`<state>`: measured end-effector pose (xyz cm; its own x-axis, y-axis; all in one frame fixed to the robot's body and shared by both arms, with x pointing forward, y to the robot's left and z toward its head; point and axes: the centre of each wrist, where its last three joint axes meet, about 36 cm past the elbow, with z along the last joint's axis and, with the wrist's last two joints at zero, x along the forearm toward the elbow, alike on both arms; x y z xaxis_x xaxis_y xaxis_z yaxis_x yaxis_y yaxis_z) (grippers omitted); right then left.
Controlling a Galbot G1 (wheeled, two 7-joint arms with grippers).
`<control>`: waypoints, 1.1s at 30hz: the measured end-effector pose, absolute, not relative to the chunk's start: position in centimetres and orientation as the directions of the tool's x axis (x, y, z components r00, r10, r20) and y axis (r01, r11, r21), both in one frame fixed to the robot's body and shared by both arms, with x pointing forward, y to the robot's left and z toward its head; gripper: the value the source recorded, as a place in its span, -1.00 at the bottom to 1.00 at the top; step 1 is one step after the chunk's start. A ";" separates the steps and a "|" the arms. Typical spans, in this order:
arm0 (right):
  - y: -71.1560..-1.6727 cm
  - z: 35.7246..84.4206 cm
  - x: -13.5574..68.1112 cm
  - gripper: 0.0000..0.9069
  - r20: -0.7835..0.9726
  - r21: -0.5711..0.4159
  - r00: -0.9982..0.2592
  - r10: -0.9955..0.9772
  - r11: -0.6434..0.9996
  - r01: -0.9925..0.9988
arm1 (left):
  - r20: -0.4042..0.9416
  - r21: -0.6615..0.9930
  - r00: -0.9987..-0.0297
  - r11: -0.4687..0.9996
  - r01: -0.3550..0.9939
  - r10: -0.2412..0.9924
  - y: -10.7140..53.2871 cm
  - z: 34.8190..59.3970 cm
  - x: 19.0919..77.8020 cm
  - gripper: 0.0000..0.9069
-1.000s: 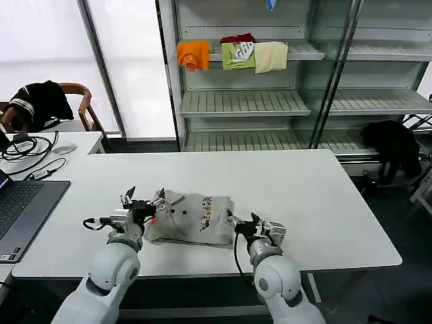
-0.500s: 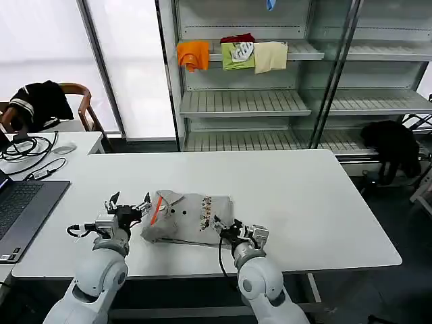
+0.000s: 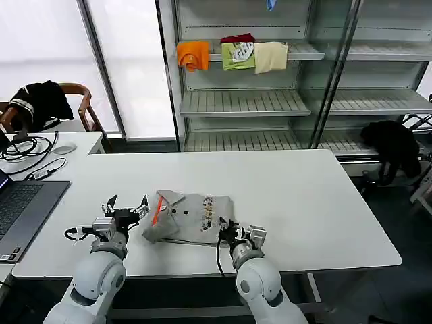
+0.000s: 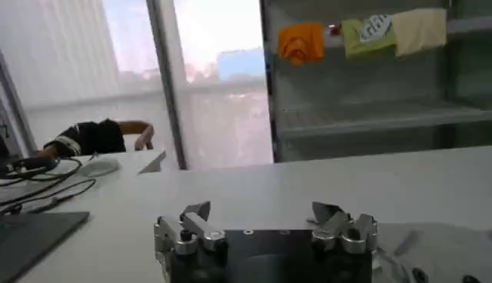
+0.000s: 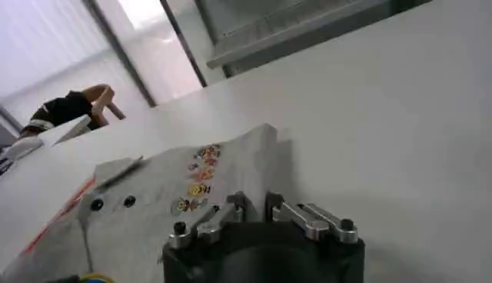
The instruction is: Fold and organize the clothes.
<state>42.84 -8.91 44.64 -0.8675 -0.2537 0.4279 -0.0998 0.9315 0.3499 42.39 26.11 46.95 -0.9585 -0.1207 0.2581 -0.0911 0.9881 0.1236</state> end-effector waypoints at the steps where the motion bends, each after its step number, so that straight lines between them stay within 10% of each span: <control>1: -9.2 44.7 42.9 -1.00 0.425 0.345 -0.870 -0.251 0.933 -0.101 | 0.257 0.123 -0.959 0.988 -0.093 -0.122 26.1 47.0 42.4 1.00; 13: -14.3 44.7 45.1 -1.00 0.416 0.263 -0.886 -0.206 0.960 -0.099 | 0.258 0.111 -0.958 0.989 -0.097 -0.123 25.8 47.0 42.2 1.00; 14: -14.8 44.7 45.3 -0.82 0.417 0.256 -0.887 -0.200 0.962 -0.097 | 0.259 0.111 -0.958 0.989 -0.096 -0.122 25.7 47.0 42.2 1.00; 15: -15.3 44.6 45.5 -0.13 0.417 0.248 -0.888 -0.195 0.964 -0.095 | 0.259 0.110 -0.958 0.989 -0.095 -0.121 25.5 47.0 42.2 1.00; 16: -15.6 44.6 45.6 1.00 0.418 0.241 -0.888 -0.191 0.966 -0.094 | 0.260 0.109 -0.958 0.990 -0.093 -0.119 25.4 47.0 42.2 1.00; 33: -18.6 45.9 44.6 1.00 0.357 0.163 -0.918 -0.172 0.979 -0.120 | 0.273 0.095 -0.956 0.992 -0.085 -0.108 24.8 46.4 41.7 1.00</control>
<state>44.59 -18.58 45.91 -0.9183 -0.1717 0.3567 -0.1198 0.9793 0.1629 41.71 24.79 46.44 -0.9558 -0.1082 0.2732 -0.0852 0.9919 0.0946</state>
